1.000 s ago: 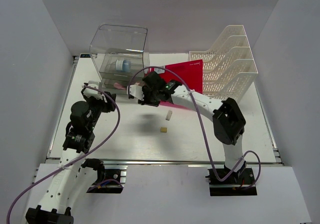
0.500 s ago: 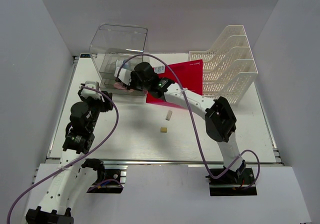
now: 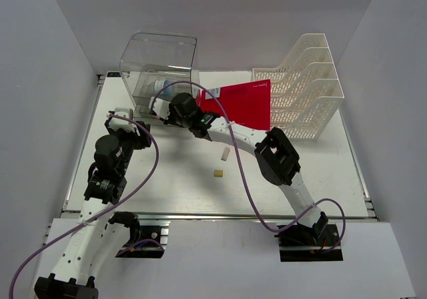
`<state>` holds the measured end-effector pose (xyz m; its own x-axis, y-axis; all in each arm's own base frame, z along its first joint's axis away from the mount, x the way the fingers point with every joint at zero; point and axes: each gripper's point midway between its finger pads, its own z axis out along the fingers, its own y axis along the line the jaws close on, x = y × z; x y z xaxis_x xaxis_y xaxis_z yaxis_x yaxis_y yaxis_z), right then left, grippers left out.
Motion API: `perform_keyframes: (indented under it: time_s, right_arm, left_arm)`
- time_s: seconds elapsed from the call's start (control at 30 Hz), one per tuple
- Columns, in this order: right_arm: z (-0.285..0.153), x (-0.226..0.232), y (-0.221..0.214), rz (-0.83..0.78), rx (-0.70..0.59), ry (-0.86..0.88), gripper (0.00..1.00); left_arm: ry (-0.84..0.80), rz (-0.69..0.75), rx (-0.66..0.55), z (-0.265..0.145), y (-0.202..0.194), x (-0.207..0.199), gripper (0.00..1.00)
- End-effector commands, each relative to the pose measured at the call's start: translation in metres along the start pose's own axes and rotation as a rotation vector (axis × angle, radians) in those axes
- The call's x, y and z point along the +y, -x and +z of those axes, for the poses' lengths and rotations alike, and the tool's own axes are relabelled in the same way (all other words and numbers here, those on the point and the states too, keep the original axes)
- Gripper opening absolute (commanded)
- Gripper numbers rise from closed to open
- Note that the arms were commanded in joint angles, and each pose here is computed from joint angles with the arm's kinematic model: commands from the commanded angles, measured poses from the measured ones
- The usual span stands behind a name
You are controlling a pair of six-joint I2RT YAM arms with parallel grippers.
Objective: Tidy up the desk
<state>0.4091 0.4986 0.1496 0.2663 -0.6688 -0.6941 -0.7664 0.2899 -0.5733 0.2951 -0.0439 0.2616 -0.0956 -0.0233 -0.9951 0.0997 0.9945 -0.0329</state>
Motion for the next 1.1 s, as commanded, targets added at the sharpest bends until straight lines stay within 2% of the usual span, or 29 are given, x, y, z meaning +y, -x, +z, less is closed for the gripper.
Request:
perform_keyframes:
  time_s: [0.0,0.03,0.07,0.17,0.27,0.37,0.5,0.53,0.6,0.63,0.67,0.73,0.77,0.83,0.87,0.9,0.97,1.0,1.07]
  right_arm:
    - [-0.002,-0.022,0.016,0.028,-0.056,-0.084,0.01]
    - [-0.002,-0.022,0.014,0.025,-0.052,-0.083,0.07]
    - [-0.001,-0.019,0.011,0.025,-0.045,-0.078,0.19]
    - [-0.003,-0.019,0.01,0.028,-0.042,-0.071,0.39]
    - [-0.008,-0.019,0.015,0.031,-0.05,-0.064,0.48]
    - [-0.01,-0.018,0.015,0.032,-0.051,-0.06,0.5]
    - [-0.017,-0.02,0.019,0.043,-0.057,-0.059,0.43]
    - [-0.019,-0.02,0.02,0.047,-0.061,-0.052,0.29]
    - [-0.029,-0.019,0.03,0.07,-0.082,-0.021,0.12]
    - [-0.032,-0.021,0.035,0.079,-0.1,-0.014,0.0]
    - [-0.039,-0.011,0.031,0.085,-0.076,0.039,0.0]
    - [-0.058,-0.002,0.042,0.101,-0.12,0.129,0.0]
    - [-0.077,-0.003,0.05,0.11,-0.139,0.159,0.0]
    - [-0.096,0.022,0.04,0.127,-0.152,0.3,0.0]
    - [-0.118,0.024,0.048,0.136,-0.185,0.345,0.0]
    - [-0.126,0.039,0.026,0.155,-0.144,0.394,0.0]
    - [-0.155,0.046,0.018,0.19,-0.136,0.454,0.0]
    - [-0.164,0.064,-0.006,0.223,-0.085,0.498,0.0]
    - [-0.185,0.053,-0.03,0.299,-0.031,0.461,0.0]
  left_arm:
    - [-0.008,0.002,0.003,0.0,-0.002,-0.002,0.73]
    - [-0.008,0.003,0.005,0.0,-0.002,-0.002,0.73]
    - [-0.008,0.003,0.005,0.0,-0.002,-0.002,0.73]
    - [-0.008,0.003,0.005,0.0,-0.002,-0.002,0.73]
    - [-0.011,0.003,0.005,0.0,-0.002,-0.002,0.73]
    - [-0.018,0.003,0.007,0.0,-0.003,-0.003,0.73]
    - [-0.02,0.003,0.013,0.001,-0.004,-0.004,0.71]
    - [-0.023,0.003,0.014,0.002,-0.005,-0.004,0.64]
    - [-0.032,0.003,0.018,0.002,-0.006,-0.006,0.54]
    - [-0.037,0.005,0.018,0.003,-0.005,-0.007,0.45]
    - [-0.045,0.005,0.021,0.003,-0.007,-0.008,0.42]
    - [-0.058,0.007,0.025,0.004,-0.007,-0.011,0.34]
    - [-0.069,0.01,0.033,0.005,-0.009,-0.012,0.26]
    - [-0.093,0.009,0.046,0.007,-0.012,-0.017,0.12]
    - [-0.093,0.006,0.049,0.007,-0.013,-0.017,0.0]
    - [-0.129,0.004,0.053,0.007,-0.014,-0.023,0.0]
    - [-0.147,-0.006,0.063,0.009,-0.017,-0.027,0.0]
    - [-0.168,-0.008,0.069,0.01,-0.019,-0.031,0.0]
    - [-0.197,-0.018,0.099,0.014,-0.027,-0.037,0.0]
